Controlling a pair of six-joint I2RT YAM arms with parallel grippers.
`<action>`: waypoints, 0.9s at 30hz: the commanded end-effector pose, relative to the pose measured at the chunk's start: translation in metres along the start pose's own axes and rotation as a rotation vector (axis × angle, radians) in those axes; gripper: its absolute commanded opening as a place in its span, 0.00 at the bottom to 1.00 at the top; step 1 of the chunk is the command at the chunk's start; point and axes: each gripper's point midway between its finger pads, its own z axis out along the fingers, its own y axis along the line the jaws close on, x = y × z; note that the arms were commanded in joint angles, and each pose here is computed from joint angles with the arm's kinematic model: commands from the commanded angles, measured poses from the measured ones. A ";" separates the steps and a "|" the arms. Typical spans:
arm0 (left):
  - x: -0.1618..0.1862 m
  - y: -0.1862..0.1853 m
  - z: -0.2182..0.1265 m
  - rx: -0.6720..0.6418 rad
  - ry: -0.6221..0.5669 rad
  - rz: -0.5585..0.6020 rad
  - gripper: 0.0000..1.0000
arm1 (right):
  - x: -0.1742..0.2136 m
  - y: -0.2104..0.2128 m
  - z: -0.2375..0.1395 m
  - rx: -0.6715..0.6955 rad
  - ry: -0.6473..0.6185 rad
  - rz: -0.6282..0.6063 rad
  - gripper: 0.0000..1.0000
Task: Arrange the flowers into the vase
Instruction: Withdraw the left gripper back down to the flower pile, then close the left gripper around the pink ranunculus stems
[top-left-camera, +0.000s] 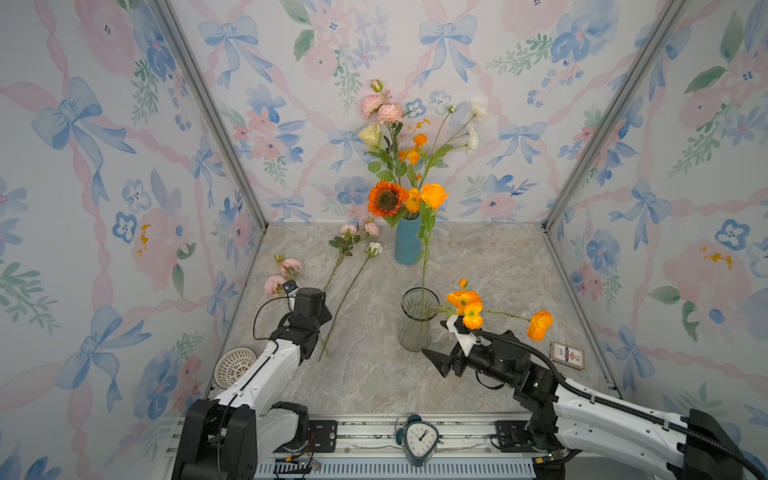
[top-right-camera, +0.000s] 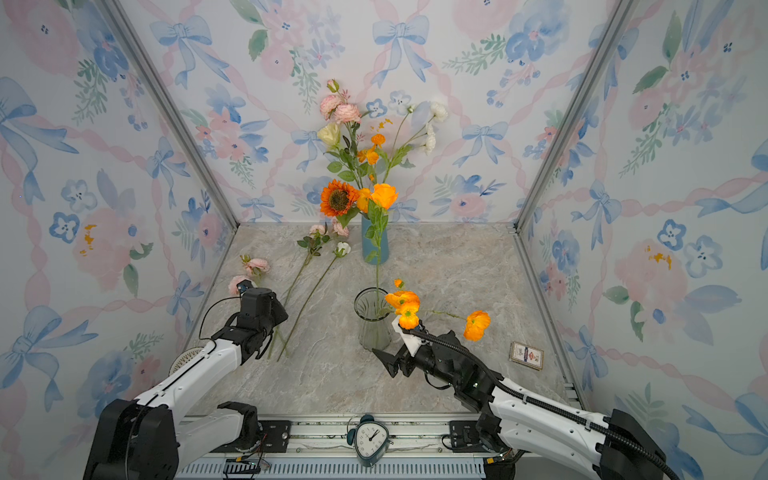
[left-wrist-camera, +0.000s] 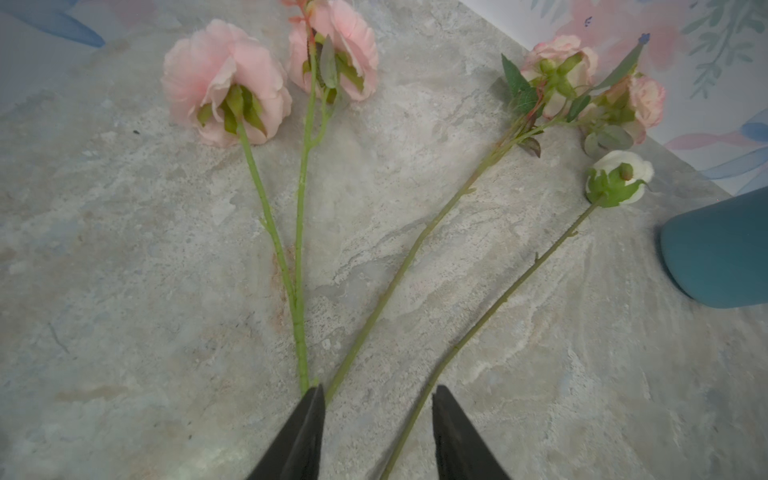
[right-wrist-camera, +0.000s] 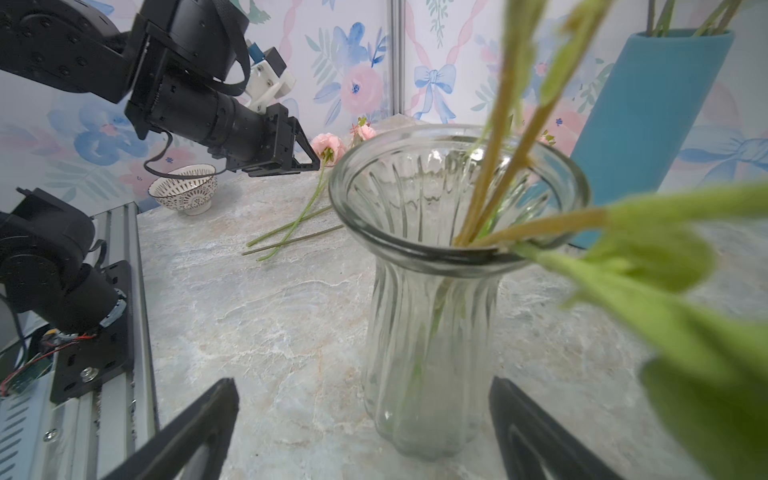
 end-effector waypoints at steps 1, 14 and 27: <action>0.013 0.009 0.016 0.021 0.064 -0.072 0.44 | 0.013 0.007 -0.005 -0.044 0.038 0.036 0.97; 0.024 0.026 0.052 -0.084 0.154 -0.010 0.45 | 0.025 0.073 -0.006 -0.312 0.080 -0.115 0.97; 0.028 0.041 0.064 -0.146 0.180 0.021 0.34 | 0.020 0.075 -0.011 -0.300 0.041 -0.149 0.97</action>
